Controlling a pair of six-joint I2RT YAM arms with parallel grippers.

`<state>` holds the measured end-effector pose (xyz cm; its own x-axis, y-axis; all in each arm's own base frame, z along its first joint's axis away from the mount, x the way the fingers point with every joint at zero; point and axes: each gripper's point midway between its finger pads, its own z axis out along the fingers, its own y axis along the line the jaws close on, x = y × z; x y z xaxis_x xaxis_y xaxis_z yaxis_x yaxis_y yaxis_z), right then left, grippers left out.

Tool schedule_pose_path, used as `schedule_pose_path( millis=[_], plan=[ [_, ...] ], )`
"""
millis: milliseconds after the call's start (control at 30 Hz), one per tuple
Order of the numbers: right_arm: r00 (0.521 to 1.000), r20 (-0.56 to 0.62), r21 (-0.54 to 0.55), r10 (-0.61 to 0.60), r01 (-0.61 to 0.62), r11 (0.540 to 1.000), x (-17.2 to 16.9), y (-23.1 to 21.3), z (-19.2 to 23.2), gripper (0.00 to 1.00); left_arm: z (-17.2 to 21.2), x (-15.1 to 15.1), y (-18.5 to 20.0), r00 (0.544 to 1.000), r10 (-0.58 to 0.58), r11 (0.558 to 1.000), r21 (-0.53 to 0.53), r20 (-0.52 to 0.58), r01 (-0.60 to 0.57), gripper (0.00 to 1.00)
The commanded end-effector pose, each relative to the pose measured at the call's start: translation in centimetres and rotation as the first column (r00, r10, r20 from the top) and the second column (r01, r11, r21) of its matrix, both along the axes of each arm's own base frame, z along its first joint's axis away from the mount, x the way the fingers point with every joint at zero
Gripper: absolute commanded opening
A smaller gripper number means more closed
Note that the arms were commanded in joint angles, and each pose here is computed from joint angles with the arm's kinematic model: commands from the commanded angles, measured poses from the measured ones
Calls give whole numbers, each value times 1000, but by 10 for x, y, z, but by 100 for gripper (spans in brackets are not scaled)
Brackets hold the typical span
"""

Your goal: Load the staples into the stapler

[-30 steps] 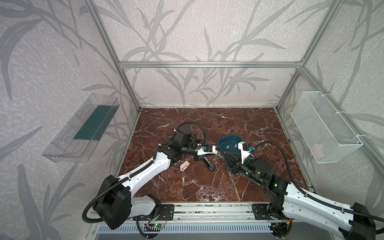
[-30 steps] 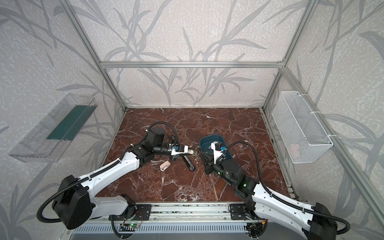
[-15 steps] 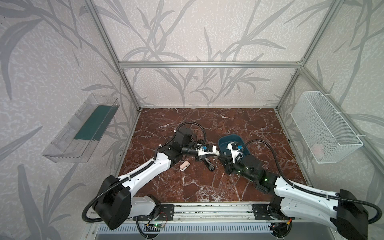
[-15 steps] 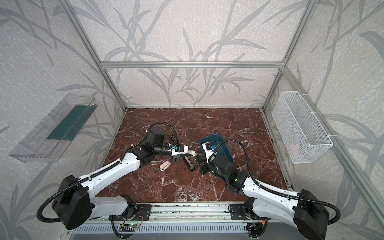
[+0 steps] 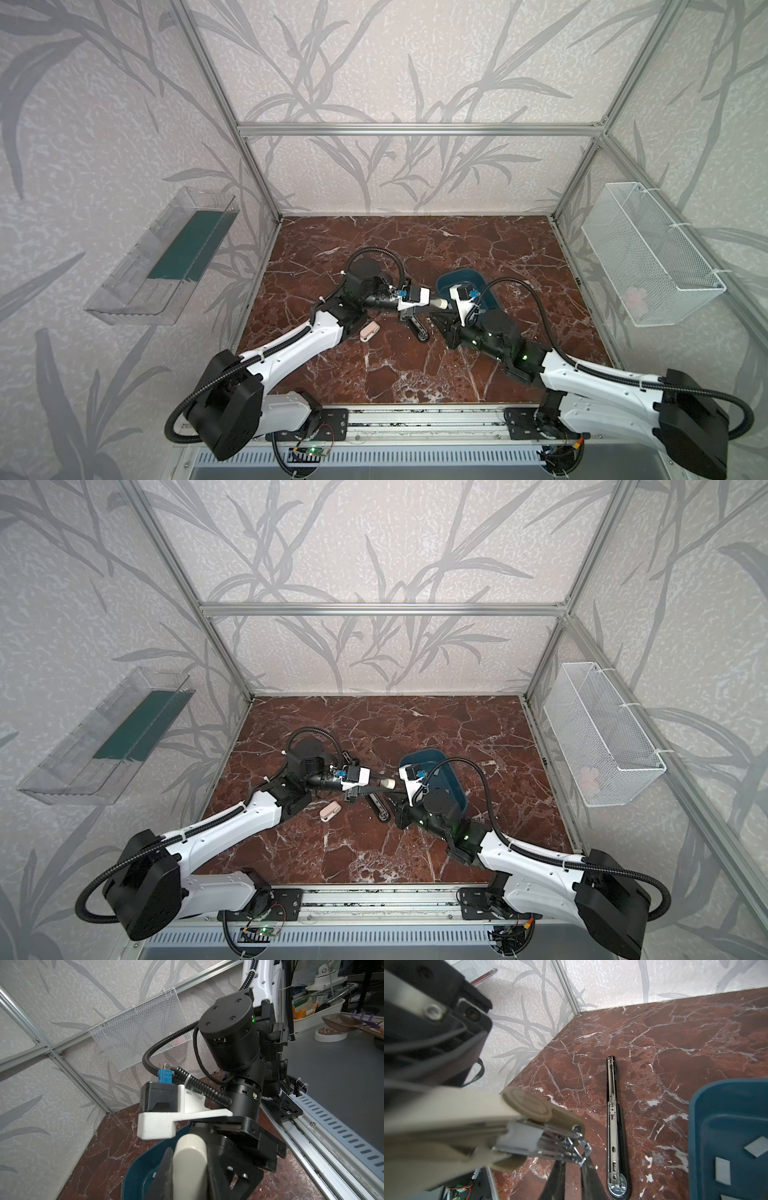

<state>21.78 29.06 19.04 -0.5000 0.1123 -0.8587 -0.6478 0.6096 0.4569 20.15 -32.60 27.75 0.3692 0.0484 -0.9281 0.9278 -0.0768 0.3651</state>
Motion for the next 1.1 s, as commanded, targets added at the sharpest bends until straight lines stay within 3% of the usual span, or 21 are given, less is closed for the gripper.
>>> schedule_pose_path(
  millis=[0, 300, 367, 567, 667, 833, 967, 1067],
  plan=[
    [996, 90, 94, 21, -29, 995, -3, 4, 31, 22, 11, -11, -2, 998, -61, 996, -65, -18, 60, 0],
    [989, 145, 143, 29, -50, 988, -8, 2, 43, 29, 19, -14, -5, 993, -109, 986, -130, -54, 101, 0],
    [988, 152, 140, 31, -53, 989, -8, 2, 44, 36, 18, -10, -4, 996, -80, 989, -129, -47, 74, 0],
    [977, 214, 95, -12, -8, 995, -7, -13, 44, 70, 7, -4, 0, 1000, -12, 999, -33, -18, 12, 0],
    [943, 333, 45, 19, -36, 998, -16, -19, 46, 80, 6, -1, 3, 1000, 29, 1000, -3, 1, -29, 0],
    [847, 530, 31, 30, -55, 998, -30, -31, 62, 85, 0, 5, 7, 998, 63, 997, 46, 7, -64, 0],
    [791, 605, -27, 88, -90, 996, -40, -31, 67, 86, -3, 4, 7, 999, 49, 996, 69, 9, -50, 0],
    [778, 616, -41, 123, -125, 991, -45, -26, 68, 86, -11, -2, 6, 1000, 19, 993, 114, 4, -20, 0]
  ],
)
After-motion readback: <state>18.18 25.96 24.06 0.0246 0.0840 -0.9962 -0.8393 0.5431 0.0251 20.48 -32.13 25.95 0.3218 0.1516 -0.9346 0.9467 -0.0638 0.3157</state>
